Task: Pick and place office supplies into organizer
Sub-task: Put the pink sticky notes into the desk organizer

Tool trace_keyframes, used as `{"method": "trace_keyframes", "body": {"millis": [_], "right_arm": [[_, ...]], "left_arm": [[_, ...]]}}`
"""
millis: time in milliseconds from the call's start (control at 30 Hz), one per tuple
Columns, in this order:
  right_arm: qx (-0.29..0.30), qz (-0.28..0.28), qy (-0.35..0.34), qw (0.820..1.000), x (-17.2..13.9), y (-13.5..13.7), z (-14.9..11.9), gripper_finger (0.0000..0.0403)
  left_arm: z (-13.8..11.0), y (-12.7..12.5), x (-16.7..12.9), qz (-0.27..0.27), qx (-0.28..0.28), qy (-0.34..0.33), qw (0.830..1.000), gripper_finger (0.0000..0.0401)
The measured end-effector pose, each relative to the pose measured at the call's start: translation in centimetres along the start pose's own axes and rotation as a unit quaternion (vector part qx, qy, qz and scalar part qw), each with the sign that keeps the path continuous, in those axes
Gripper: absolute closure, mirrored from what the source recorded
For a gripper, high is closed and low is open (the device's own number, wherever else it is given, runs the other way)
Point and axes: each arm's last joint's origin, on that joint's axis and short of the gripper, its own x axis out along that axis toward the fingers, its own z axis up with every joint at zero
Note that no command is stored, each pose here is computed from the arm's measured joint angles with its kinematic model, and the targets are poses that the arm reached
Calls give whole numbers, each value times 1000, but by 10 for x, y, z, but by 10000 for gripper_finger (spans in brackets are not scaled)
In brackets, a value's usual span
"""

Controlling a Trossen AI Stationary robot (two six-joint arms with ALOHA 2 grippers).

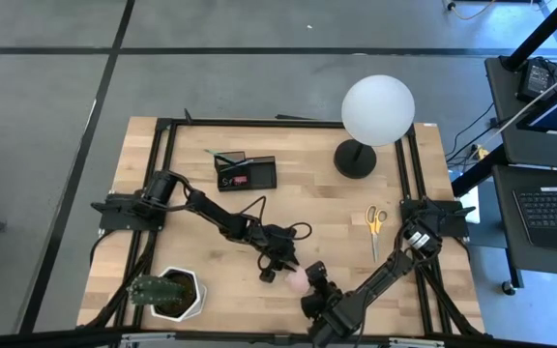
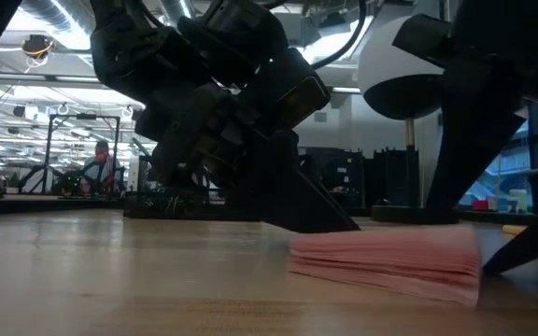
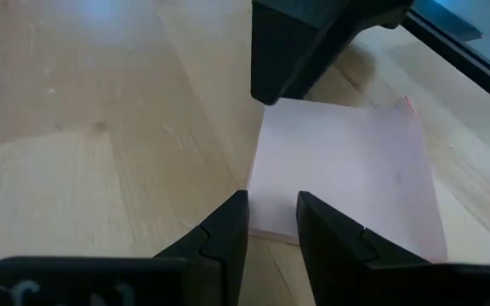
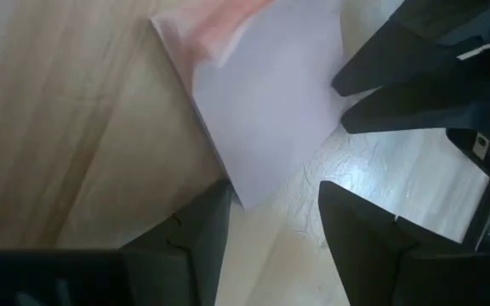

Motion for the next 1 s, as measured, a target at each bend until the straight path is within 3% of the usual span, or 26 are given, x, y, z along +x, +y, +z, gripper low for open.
{"method": "trace_keyframes", "body": {"millis": [567, 733, 1000], "right_arm": [[67, -23, -24, 997, -2, -7, 10, 217], [37, 9, -16, 999, -3, -7, 11, 216], [25, 15, -20, 999, -7, -2, 10, 217]], "left_arm": [[0, -1, 0, -7, -2, 0, 1000, 304], [0, -1, 0, -7, -2, 0, 1000, 304], [-1, 1, 0, 1, 0, 5, 1000, 304]]}}
